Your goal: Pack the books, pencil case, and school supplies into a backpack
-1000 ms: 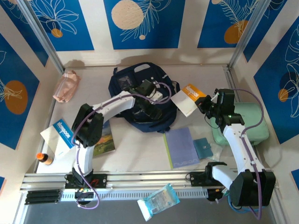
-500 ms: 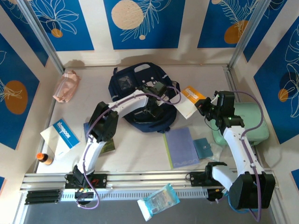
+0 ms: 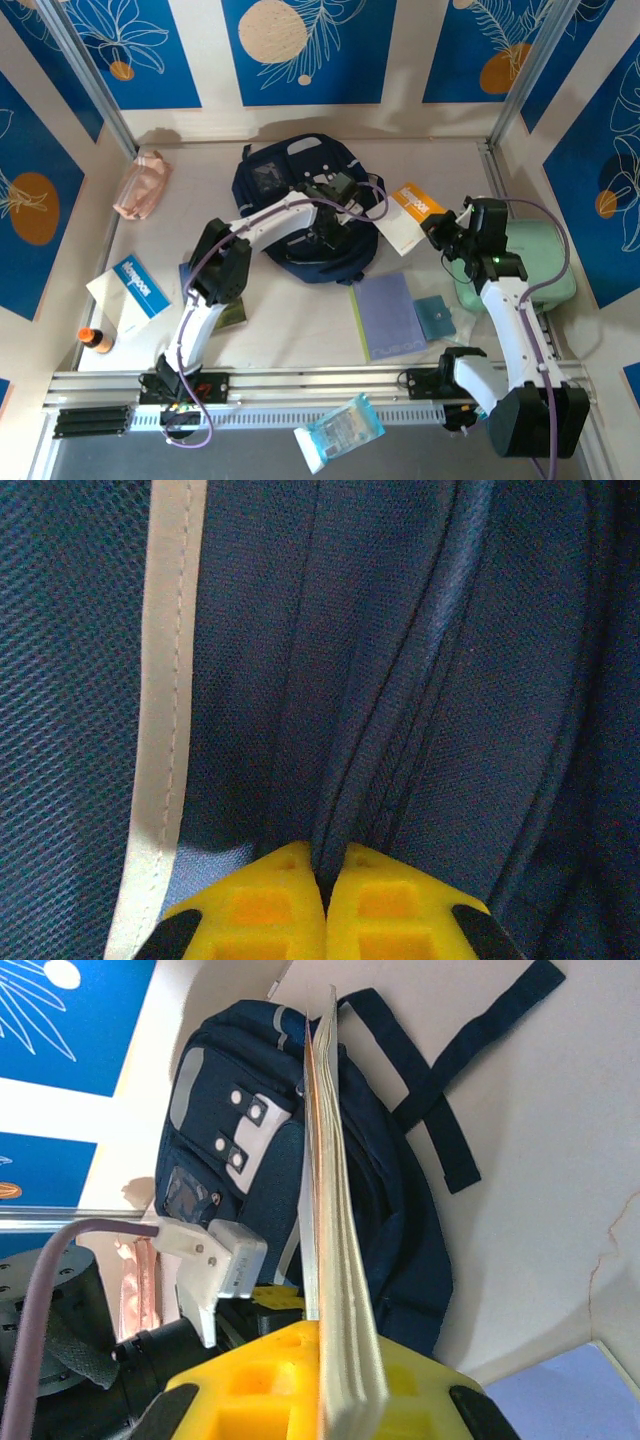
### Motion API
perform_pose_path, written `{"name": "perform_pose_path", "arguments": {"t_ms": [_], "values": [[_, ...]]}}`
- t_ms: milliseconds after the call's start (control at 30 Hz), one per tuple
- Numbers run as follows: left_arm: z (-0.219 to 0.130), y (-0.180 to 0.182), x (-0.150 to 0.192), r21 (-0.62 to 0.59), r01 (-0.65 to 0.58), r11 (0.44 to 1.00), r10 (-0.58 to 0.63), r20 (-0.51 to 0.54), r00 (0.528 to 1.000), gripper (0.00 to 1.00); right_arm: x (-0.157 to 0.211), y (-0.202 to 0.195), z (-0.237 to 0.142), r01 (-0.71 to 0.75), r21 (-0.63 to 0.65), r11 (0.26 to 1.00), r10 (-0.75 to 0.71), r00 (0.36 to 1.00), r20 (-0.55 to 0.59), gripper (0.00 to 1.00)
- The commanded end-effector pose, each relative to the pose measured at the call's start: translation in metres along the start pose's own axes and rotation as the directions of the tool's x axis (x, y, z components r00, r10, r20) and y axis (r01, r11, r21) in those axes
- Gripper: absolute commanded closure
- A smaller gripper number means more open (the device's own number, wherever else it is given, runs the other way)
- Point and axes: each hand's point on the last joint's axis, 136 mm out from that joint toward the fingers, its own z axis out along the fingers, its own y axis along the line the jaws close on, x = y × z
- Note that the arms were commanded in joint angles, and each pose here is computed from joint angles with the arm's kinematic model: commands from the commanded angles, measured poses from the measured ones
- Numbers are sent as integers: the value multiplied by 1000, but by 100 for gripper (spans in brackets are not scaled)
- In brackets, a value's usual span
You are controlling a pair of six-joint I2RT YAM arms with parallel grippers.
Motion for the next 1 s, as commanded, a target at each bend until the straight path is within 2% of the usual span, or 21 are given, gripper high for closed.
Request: {"name": "perform_pose_path", "arguments": {"t_ms": [0,167,300,500,667,967], "values": [[-65,8,-34,32,40,999,-45,175,984,100,-7,8,-16,13,-2,1000,-12,999,37,100],[-119,26,-51,-8,67,998,-61,307,950,100,-7,2,-27,13,30,999,-15,998,66,100],[-143,43,-56,-69,107,992,-72,388,919,100,-1,0,-33,0,18,1000,-1,997,73,100],[-147,62,-63,-60,217,974,-165,468,868,100,14,-1,-32,-35,3,999,35,999,30,100],[-162,73,-68,-78,253,964,-178,517,837,100,20,-2,-35,-36,2,999,36,998,52,100],[-151,86,-56,-81,296,952,-218,501,838,100,6,14,-57,10,-50,999,-2,986,166,100]]}}
